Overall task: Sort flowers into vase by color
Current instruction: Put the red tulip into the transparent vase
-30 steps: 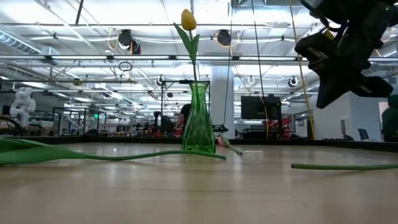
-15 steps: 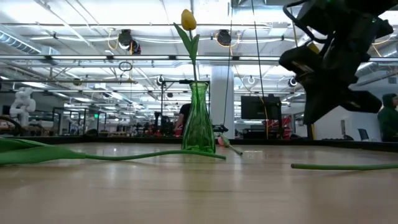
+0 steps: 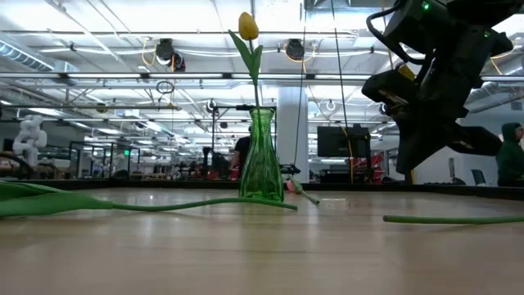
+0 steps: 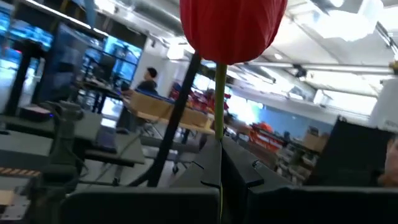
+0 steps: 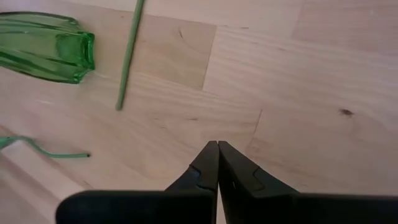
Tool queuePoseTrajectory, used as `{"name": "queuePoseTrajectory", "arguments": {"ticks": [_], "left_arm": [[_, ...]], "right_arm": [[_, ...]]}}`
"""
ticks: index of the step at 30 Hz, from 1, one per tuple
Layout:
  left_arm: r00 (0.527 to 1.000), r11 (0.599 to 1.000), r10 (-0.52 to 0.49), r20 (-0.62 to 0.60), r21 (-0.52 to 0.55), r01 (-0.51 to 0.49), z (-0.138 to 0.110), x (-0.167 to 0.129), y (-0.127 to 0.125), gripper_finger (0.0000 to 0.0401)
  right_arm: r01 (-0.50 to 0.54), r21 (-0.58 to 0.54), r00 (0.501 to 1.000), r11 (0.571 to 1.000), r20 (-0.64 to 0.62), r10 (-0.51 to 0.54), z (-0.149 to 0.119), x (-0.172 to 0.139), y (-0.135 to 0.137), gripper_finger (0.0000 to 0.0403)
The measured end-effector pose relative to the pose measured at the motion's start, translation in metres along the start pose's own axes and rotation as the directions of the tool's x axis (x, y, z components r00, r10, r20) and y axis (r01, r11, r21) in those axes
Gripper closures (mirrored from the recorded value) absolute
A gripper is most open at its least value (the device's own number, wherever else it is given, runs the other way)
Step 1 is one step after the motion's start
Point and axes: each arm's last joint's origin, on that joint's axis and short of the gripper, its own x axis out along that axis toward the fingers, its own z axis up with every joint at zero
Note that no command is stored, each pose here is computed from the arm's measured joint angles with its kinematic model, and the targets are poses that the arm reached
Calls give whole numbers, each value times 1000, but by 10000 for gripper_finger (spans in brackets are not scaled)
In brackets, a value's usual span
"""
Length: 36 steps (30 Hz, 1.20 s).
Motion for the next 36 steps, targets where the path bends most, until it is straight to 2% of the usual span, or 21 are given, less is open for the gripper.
{"name": "queuePoseTrajectory", "arguments": {"ticks": [2, 8, 14, 20, 25, 31, 36], "left_arm": [[1000, 1000, -6, -8, 14, 6, -5, 12, -1, 401], [992, 993, 117, -54, 16, -117, -25, 43, 1, 401], [981, 985, 175, -89, 2, -175, -44, 61, -10, 401], [969, 977, 211, -126, 37, -208, -67, 71, -42, 401], [961, 972, 231, -155, 81, -220, -84, 68, -85, 401], [924, 926, 335, -182, 246, -287, -117, 65, -123, 401], [895, 883, 402, -193, 340, -324, -146, 66, -136, 401]], "right_arm": [[-1, 5, 1000, 1000, 0, 1, 0, 0, 0, 403], [-16, 26, 1000, 1000, 1, 16, 0, 0, 2, 403], [-31, 55, 1000, 998, -3, 31, -1, 0, 3, 403], [-63, 82, 998, 995, -18, 64, -10, -2, 6, 403], [-74, 100, 997, 992, -11, 75, -20, -3, 7, 403], [-89, 135, 996, 987, 26, 87, -30, -6, 8, 403], [-94, 150, 995, 984, 25, 91, -34, -6, 8, 403]]}}
